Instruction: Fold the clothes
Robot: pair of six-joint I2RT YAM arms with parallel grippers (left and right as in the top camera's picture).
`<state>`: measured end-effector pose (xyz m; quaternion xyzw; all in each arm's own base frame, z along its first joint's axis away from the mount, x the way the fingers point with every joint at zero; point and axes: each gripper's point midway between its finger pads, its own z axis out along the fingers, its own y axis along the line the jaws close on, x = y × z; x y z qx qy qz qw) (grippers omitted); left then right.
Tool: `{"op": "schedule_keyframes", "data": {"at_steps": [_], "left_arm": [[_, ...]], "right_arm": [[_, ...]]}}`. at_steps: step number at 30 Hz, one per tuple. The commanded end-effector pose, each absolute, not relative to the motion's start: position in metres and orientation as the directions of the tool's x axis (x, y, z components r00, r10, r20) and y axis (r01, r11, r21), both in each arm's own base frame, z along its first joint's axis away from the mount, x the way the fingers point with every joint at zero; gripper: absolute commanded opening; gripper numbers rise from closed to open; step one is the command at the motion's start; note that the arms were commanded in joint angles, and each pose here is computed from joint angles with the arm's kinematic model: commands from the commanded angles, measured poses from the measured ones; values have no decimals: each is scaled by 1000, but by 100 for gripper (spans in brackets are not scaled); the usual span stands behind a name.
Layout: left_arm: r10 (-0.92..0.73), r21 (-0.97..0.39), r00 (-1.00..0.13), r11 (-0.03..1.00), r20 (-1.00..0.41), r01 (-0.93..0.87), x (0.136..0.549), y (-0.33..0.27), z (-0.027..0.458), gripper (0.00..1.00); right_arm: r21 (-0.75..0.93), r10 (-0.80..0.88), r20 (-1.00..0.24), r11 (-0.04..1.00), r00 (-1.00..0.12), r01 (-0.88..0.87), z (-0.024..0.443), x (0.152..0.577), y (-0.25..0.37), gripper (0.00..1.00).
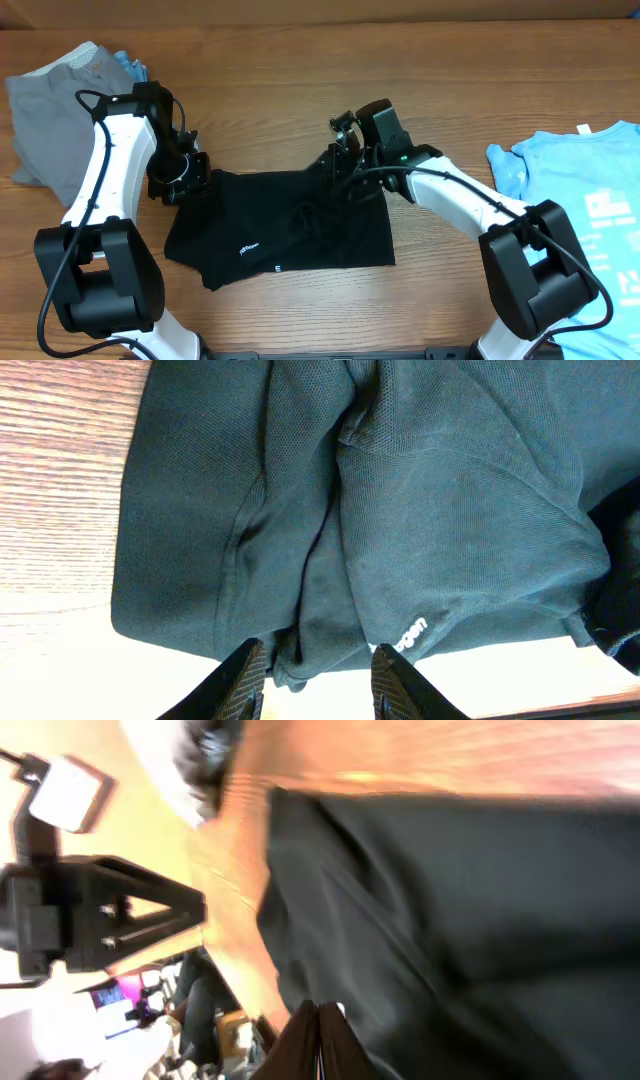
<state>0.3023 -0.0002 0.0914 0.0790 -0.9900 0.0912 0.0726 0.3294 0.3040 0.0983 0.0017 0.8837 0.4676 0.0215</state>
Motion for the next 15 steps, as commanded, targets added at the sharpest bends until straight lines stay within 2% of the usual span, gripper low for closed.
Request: {"op": "schedule_keyframes", "data": {"at_steps": [1,5,8,15], "left_arm": [[-125,-173,-986,975,107,-142,308,2,103,38],[-125,-173,-987,975,103,-142,309,2,103,38],[-125,-173,-987,975,100,-141,310,2,103,38],[-125,-173,-987,975,97,-141,311,2,103,38]], "right_arm": [[794,55,-42,607,-998,0,104,345,273,4],[670,160,102,718,-982,187,77,334,228,4],[562,209,155,785,-965,260,61,320,206,4],[465,260,261,810,-929,358,31,287,210,4]]}}
